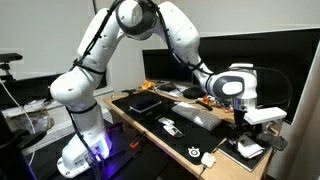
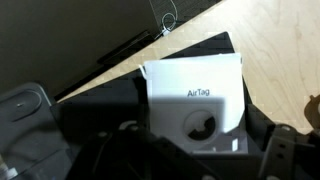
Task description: Move the white box to the left.
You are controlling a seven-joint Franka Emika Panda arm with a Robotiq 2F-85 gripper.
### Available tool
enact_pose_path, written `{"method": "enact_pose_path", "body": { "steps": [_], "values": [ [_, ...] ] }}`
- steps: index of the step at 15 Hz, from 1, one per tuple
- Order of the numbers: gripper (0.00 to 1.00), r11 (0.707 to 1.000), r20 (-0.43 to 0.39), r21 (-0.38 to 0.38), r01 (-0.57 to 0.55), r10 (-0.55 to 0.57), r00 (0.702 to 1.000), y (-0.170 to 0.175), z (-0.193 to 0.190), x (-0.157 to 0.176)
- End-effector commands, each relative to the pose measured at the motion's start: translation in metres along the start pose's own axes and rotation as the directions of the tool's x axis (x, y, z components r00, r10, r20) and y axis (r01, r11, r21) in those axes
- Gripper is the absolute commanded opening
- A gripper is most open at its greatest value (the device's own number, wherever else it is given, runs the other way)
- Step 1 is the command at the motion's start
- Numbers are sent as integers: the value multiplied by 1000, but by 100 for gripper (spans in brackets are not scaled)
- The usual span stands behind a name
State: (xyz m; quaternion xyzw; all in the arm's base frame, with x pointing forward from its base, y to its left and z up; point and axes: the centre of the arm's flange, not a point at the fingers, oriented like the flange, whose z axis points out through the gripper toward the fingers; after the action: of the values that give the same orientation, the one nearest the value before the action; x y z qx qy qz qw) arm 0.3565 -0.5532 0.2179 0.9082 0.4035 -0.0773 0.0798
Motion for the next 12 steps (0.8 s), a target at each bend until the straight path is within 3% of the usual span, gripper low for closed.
{"method": "enact_pose_path", "body": {
  "steps": [1,4,12],
  "values": [
    [68,998,-33,-55,0,-2,999,-34,-38,-6],
    [68,997,-38,-76,-6,3,999,-46,-53,-8],
    [68,997,-61,-32,-71,69,996,-89,-90,14]
  ]
}}
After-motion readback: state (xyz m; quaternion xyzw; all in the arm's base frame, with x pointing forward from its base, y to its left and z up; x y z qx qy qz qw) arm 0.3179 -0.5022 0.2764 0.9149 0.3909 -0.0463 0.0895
